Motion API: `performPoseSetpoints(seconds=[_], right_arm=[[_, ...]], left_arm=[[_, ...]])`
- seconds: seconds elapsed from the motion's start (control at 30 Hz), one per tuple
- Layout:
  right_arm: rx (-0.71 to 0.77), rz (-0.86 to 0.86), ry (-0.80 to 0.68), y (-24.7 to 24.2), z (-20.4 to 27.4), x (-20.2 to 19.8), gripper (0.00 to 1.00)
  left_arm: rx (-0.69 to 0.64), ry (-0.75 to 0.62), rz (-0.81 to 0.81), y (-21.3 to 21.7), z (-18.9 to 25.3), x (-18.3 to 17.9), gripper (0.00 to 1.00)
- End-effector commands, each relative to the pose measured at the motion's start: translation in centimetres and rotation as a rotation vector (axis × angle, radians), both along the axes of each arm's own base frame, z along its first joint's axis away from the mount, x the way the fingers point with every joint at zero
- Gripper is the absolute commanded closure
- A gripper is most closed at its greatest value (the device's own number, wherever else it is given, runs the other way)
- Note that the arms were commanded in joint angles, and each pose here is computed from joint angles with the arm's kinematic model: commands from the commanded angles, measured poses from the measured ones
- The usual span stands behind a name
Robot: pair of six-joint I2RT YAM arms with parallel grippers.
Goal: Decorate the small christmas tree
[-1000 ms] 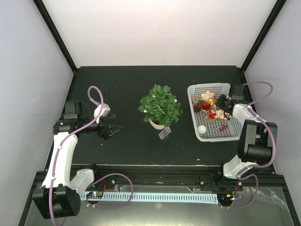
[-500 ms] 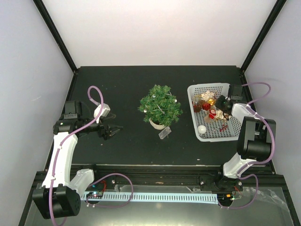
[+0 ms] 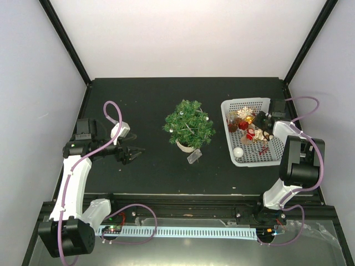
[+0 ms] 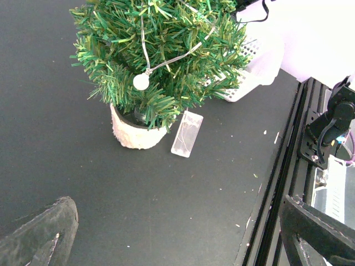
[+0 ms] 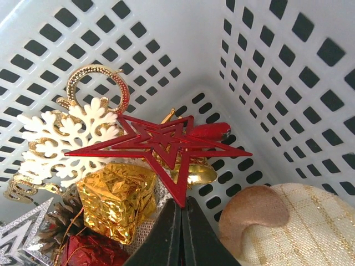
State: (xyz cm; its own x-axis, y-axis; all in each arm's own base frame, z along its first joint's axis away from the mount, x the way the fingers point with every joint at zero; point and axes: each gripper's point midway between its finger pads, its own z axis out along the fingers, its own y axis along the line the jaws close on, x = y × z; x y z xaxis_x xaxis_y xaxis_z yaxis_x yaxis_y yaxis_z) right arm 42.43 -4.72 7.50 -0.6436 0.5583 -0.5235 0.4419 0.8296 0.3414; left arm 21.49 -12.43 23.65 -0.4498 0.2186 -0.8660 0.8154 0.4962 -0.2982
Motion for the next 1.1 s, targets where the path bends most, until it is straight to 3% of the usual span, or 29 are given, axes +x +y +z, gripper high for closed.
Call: performPoseSetpoints(seconds=[0.0,0.5,0.53,0.67,0.73,1.07], right_arm=[[-0.019,-0.015,-0.056,-0.3,1.8,0.8,0.97],[-0.018,-0.021,-0.143,-0.1,6.4,0.3,0.99],[-0.015,-0.006,-0.14,0.1,6.4,0.3,0.98],[-0.015,0.013,-0.108,0.2,6.0,0.6,0.73],[-0.018,0.015,-0.084,0.2,5.3,0.7,0.69],[-0.02,0.024,-0.014,0.2,2.3,1.1,0.77]], left_arm=[[-0.022,-0.03,-0.016,-0.2,0.8,0.1,0.01],[-0.022,-0.029,-0.017,-0.2,0.8,0.1,0.01],[-0.022,-0.028,-0.017,-0.2,0.9,0.1,0.01],[-0.022,-0.034,-0.017,-0.2,0.9,0.0,0.01],[-0.021,-0.036,-0.017,-0.2,0.9,-0.1,0.01],[-0.024,-0.033,-0.02,-0.2,0.9,-0.1,0.01]])
